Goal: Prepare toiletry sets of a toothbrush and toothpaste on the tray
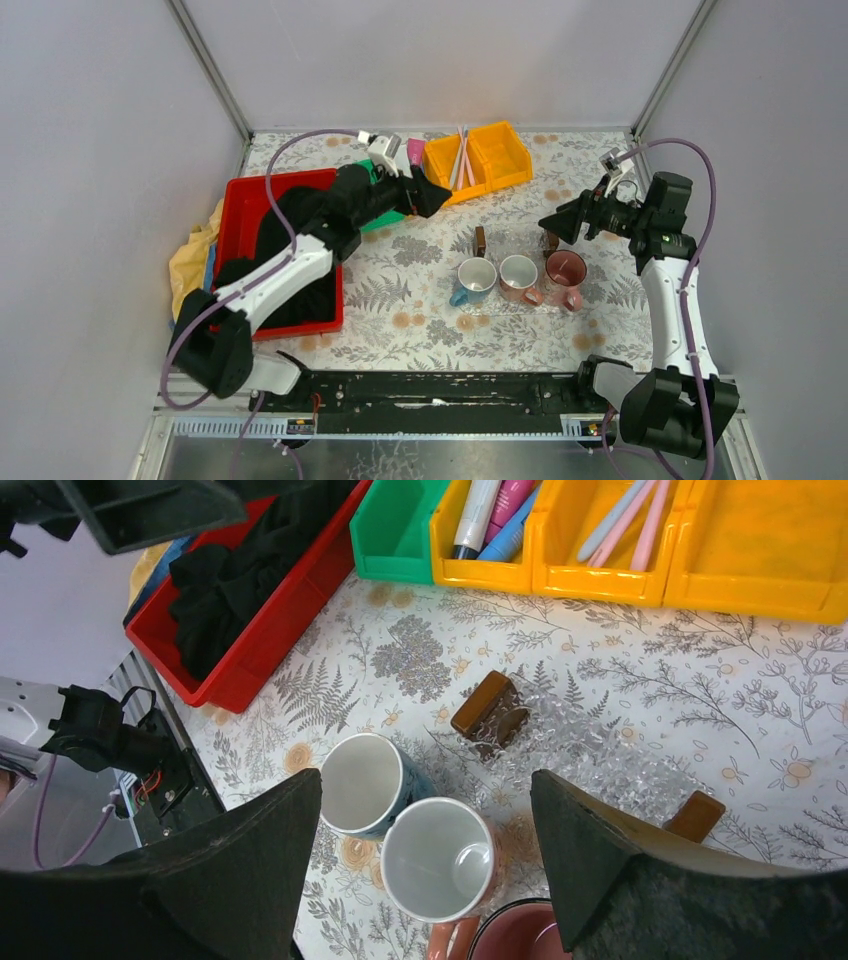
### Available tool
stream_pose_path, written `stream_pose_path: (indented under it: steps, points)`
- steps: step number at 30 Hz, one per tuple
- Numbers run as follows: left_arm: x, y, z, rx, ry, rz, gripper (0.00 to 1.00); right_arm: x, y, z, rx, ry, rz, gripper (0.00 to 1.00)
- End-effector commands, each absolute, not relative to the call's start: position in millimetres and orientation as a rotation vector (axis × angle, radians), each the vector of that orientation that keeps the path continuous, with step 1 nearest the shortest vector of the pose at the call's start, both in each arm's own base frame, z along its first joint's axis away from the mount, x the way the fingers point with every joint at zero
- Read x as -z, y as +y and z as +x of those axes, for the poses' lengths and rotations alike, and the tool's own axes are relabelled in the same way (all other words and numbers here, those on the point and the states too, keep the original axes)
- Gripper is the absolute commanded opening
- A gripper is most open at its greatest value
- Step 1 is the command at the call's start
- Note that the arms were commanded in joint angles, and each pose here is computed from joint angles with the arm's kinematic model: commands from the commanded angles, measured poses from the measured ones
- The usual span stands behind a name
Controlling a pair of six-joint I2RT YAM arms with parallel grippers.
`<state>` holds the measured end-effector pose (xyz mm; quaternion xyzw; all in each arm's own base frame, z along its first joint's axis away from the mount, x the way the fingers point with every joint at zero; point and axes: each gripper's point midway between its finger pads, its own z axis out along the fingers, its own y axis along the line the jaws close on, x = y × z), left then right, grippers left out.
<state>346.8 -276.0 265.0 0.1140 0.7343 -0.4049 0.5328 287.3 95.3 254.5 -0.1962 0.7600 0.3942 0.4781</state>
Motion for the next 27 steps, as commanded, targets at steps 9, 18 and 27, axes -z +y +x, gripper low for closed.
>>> stream_pose_path:
  steps: [9, 18, 27]
  points:
    - [-274, -307, 440, 0.92, 1.784, 0.297, 1.0, -266, 90, 284, -0.912, 1.843, -0.477, 0.84]
    - [-232, -320, 503, 0.801, 1.904, 0.229, 0.9, -265, 86, 286, -0.889, 1.853, -0.461, 0.86]
    - [-180, -336, 555, 0.745, 2.006, 0.161, 0.73, -262, 82, 288, -0.869, 1.867, -0.452, 0.86]
